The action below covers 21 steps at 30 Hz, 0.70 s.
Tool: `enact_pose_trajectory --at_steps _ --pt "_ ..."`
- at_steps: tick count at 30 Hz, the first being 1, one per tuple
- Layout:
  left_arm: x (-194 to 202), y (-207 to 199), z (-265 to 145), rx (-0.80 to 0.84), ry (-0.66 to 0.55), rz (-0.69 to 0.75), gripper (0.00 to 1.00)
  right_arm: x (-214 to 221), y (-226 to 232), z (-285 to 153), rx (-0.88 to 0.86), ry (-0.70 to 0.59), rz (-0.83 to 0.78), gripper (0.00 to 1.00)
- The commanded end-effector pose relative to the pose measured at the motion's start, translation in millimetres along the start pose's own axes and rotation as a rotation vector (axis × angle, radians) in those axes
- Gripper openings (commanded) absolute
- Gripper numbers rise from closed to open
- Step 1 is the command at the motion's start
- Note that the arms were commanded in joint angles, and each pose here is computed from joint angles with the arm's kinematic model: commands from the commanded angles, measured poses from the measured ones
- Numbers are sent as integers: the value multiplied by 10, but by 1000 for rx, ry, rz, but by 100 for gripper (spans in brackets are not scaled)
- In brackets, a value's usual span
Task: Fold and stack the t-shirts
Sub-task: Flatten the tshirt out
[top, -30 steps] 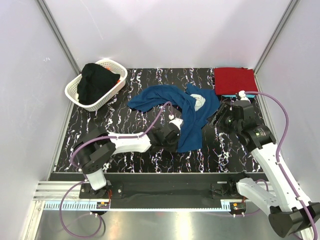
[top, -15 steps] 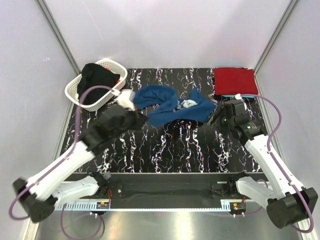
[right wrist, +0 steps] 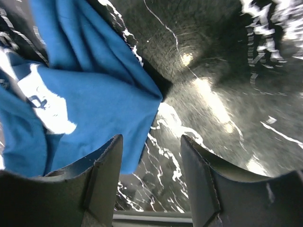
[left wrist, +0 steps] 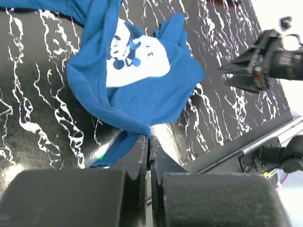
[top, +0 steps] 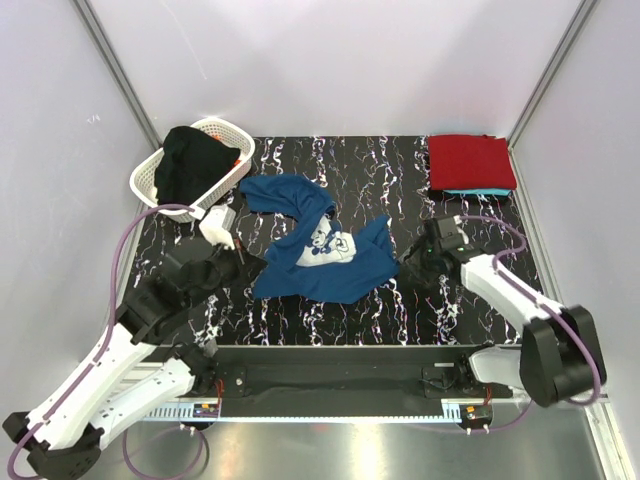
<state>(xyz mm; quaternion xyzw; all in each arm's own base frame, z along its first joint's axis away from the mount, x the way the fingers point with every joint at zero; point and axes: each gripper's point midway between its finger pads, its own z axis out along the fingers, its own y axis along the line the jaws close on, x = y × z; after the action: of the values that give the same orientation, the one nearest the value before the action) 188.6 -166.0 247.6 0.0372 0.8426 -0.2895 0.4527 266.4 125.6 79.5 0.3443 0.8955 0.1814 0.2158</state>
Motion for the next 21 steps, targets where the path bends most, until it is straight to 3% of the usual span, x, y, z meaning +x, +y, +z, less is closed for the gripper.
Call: enact_pose_trajectory --at_steps 1,5,12,15,16,19,21 --pt "-147 -166 -130 83 -53 8 0 81 290 216 -101 22 54 60" --pt "-163 -171 -123 83 -52 15 0 158 467 374 -119 17 34 61" --pt "-220 -152 -95 64 -70 31 0 126 265 685 -4 -21 7 56" --pt "-251 -138 -35 48 -76 34 0 -7 293 719 12 -76 -29 41" --pt "-291 -167 -23 56 -87 30 0 -86 347 713 11 -106 -38 26" --pt "-403 -255 29 75 -103 26 0 -274 413 633 9 -171 -67 0" --pt "-492 -300 90 71 -107 32 0 -502 442 365 11 -219 -65 0"
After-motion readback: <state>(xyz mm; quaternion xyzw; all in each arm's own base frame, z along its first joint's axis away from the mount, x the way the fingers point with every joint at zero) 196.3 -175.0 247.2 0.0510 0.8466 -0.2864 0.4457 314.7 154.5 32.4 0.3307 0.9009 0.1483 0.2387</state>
